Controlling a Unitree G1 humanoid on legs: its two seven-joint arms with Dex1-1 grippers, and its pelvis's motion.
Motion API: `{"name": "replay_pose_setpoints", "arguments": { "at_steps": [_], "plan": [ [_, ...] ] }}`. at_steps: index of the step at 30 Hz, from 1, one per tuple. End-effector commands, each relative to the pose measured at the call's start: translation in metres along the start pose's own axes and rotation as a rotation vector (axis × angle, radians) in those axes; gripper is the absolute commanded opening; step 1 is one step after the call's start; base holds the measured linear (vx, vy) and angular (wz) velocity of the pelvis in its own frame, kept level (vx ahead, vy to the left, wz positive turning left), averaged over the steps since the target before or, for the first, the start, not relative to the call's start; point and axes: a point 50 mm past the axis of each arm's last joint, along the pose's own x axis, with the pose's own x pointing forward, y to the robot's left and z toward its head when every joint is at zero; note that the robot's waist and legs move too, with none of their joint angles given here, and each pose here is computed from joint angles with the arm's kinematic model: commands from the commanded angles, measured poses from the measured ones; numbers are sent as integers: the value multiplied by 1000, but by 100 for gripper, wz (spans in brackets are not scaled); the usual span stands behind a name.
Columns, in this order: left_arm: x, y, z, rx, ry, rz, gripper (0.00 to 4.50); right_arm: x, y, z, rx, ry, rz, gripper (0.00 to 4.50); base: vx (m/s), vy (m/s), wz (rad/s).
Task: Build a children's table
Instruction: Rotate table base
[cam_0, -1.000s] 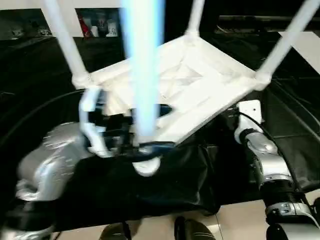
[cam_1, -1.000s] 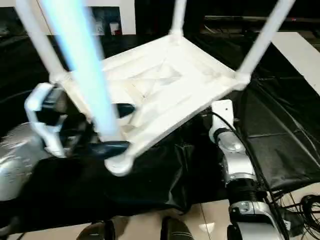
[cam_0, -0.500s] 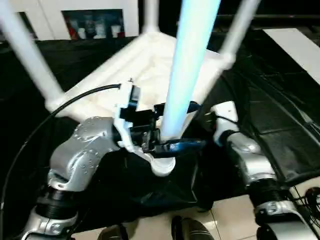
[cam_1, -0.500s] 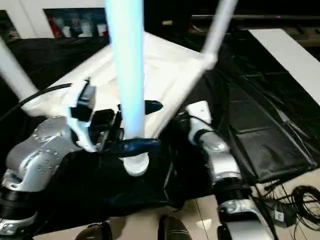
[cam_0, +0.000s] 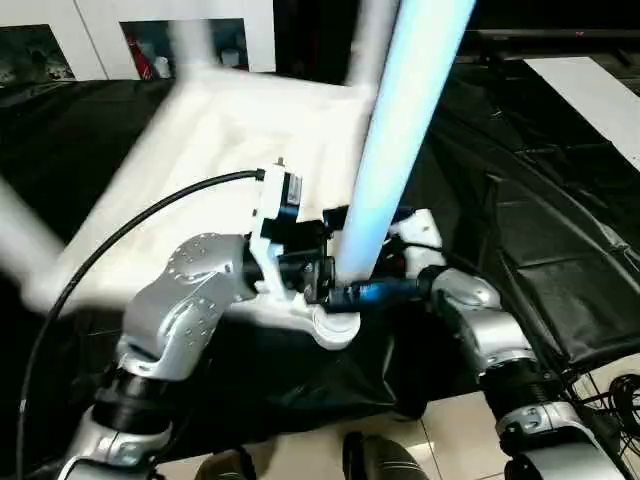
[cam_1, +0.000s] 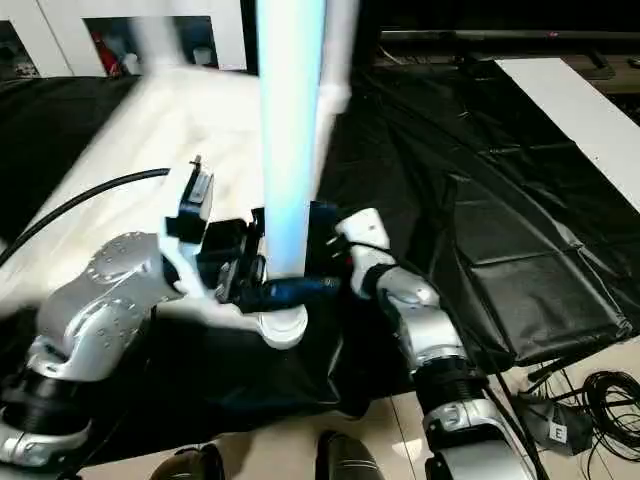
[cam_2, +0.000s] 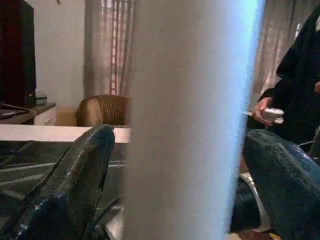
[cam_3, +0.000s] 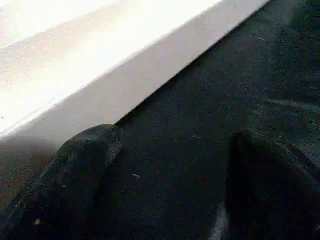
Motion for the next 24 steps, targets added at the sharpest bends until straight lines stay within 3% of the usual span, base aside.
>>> {"name": "replay_pose_setpoints", "arguments": {
  "at_steps": [1, 6, 9, 12, 17, 23, 24],
  "plan": [
    [13, 1, -7, 22, 40, -3, 449, 15, 29, 12, -45, -46, 134, 449, 0, 0, 0],
    [7, 12, -12, 70, 104, 88, 449, 15, 20, 11, -64, -39, 65, 449, 0, 0, 0],
    [-5, 28, -19, 111, 191, 210, 449, 12, -4, 11, -90, -14, -115, 449, 0, 0, 0],
    [-12, 31, -19, 119, 207, 238, 449, 8, -15, 12, -59, -16, -183, 449, 0, 0, 0],
    [-19, 29, -17, 112, 239, 217, 449, 3, -27, 16, -52, -42, -242, 449, 0, 0, 0],
    [-34, 22, -20, 87, 378, 223, 449, -5, -42, 25, -21, -87, -295, 449, 0, 0, 0],
    [-47, 11, -29, 52, 528, 203, 449, -11, -47, 26, -39, -71, -280, 449, 0, 0, 0]
  ]
}}
